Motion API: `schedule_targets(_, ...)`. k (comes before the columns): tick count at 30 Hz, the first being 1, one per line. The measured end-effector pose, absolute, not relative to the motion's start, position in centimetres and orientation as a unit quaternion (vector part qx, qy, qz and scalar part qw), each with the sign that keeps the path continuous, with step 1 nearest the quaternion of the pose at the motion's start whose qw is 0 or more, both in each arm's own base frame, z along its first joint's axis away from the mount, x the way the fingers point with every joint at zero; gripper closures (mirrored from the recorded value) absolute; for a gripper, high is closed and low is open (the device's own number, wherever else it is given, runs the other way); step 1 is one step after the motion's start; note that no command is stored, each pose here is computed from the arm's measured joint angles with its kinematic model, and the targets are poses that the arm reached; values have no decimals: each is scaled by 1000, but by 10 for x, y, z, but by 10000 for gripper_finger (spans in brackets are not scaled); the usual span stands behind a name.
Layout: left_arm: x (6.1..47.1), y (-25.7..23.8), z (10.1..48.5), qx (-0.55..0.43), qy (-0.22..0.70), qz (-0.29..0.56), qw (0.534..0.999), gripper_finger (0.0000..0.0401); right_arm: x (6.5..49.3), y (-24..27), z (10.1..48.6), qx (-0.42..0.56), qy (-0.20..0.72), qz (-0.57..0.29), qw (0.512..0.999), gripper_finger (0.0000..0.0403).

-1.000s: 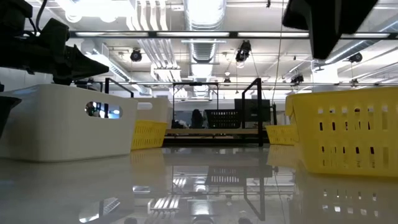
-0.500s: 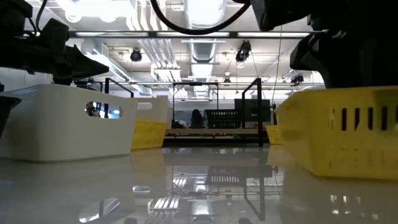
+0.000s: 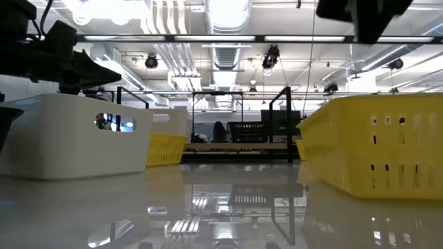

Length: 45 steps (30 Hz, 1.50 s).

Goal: Stack baskets on shelf by color
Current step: Put the bottom yellow bin on the shelf

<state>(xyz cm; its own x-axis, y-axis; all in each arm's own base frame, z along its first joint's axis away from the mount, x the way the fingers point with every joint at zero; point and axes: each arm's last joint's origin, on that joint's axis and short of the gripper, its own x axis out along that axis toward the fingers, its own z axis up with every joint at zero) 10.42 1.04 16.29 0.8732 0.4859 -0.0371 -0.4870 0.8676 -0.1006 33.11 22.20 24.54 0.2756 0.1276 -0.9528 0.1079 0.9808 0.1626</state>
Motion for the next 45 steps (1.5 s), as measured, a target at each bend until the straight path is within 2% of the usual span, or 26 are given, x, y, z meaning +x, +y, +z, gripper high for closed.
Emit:
schedule_targets(8, 104, 10, 163, -53, 5, 252, 966, 397, 318, 245, 227, 77, 614, 27, 785, 278)
schedule_targets(14, 104, 10, 163, -53, 5, 252, 966, 397, 321, 248, 213, 86, 619, 11, 780, 278)
schedule_targets(23, 104, 10, 163, -53, 5, 252, 966, 397, 329, 253, 175, 39, 647, 3, 762, 278)
schedule_targets(26, 104, 10, 163, -54, 5, 252, 966, 397, 331, 254, 167, 29, 650, 2, 759, 292)
schedule_targets(30, 104, 10, 163, -53, 5, 252, 966, 397, 331, 253, 163, 13, 652, -2, 758, 342)
schedule_targets(32, 104, 10, 163, -54, 5, 252, 966, 397, 331, 253, 166, 10, 652, -1, 758, 373)
schedule_targets(34, 104, 10, 163, -53, 5, 252, 966, 397, 330, 251, 171, 4, 643, -6, 766, 388)
schedule_targets(39, 104, 10, 163, -54, 5, 252, 966, 397, 333, 249, 201, -26, 604, 9, 796, 394)
schedule_targets(45, 104, 10, 163, -54, 5, 252, 966, 397, 359, 228, 256, -142, 530, 17, 836, 394)
